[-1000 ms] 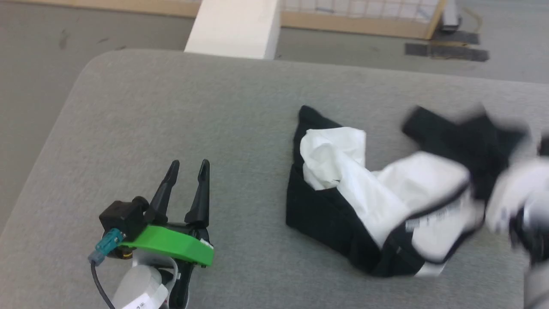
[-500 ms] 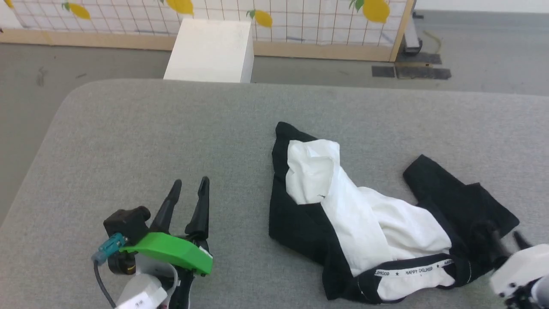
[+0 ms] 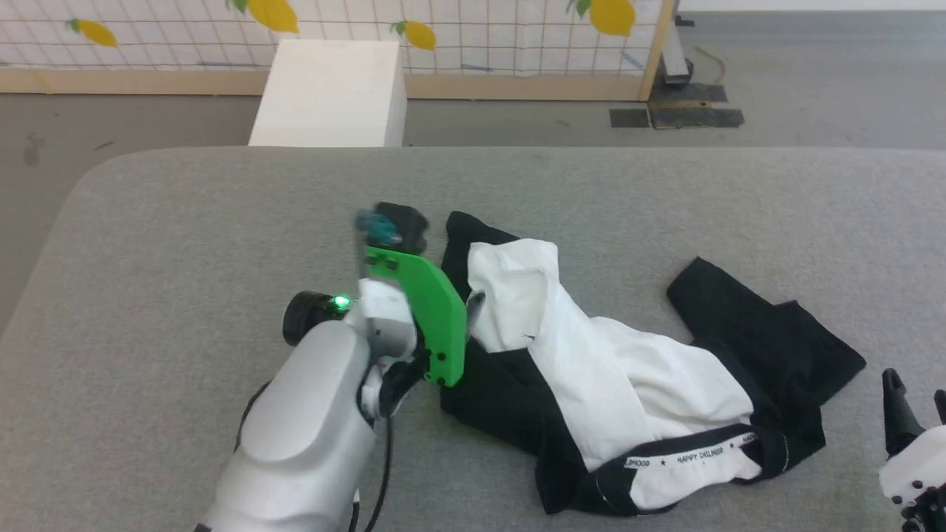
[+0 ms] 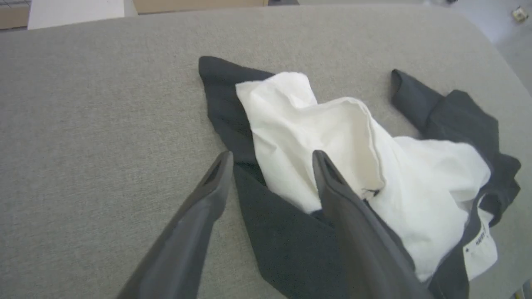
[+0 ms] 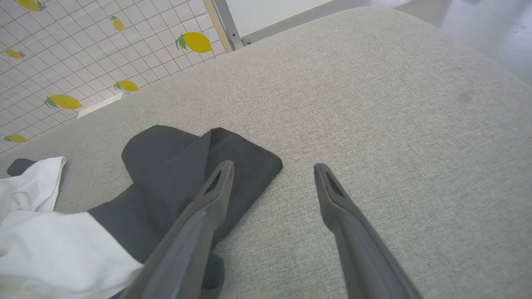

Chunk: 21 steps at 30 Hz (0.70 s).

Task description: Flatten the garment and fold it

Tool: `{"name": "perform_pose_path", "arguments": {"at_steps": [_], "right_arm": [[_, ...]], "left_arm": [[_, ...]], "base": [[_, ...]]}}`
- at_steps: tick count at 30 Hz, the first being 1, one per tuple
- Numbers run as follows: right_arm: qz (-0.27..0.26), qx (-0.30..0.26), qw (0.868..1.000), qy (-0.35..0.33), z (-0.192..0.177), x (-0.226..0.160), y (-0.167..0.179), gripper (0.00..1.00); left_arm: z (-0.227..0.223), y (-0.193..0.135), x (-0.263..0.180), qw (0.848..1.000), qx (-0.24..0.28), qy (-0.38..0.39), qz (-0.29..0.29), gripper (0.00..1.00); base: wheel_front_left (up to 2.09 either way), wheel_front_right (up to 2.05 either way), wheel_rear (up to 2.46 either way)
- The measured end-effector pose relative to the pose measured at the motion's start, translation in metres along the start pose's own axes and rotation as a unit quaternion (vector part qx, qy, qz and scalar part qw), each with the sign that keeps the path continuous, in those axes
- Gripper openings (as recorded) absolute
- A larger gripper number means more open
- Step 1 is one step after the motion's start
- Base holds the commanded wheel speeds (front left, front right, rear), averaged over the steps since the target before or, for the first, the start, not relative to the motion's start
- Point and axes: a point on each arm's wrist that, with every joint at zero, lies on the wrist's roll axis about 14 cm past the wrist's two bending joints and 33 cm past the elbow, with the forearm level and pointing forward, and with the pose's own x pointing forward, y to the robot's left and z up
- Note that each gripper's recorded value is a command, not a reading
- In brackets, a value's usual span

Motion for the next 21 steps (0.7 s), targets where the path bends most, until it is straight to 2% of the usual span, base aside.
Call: {"name": "perform_pose_path", "arguments": {"at_steps": [6,11,12,13,18,21], "right_arm": [[-0.013,0.006,1.000,0.013,-0.012,-0.001,-0.010,1.00],[-0.025,0.006,0.999,0.022,-0.019,-0.001,-0.017,1.00],[-0.026,0.005,0.999,0.024,-0.021,0.000,-0.017,1.00],[-0.025,0.005,0.999,0.025,-0.021,0.001,-0.017,1.00],[-0.015,0.002,1.000,0.026,-0.022,0.007,-0.008,1.00],[-0.002,0.000,1.000,0.027,-0.023,0.010,0.001,1.00]], "left_arm": [[-0.053,-0.001,0.018,0.985,0.076,0.157,0.012,1.00],[-0.070,0.007,0.025,0.979,0.067,0.193,0.021,1.00],[-0.074,0.007,0.026,0.977,0.066,0.202,0.021,0.45],[-0.075,0.006,0.027,0.978,0.055,0.202,0.016,0.00],[-0.068,0.001,0.027,0.984,0.014,0.179,-0.005,0.00],[-0.048,0.009,0.025,0.992,-0.027,0.122,0.000,0.00]], "base": [[0.00,0.00,0.00],[0.00,0.00,0.00],[0.00,0.00,0.00],[0.00,0.00,0.00],[0.00,0.00,0.00],[0.00,0.00,0.00]]}}
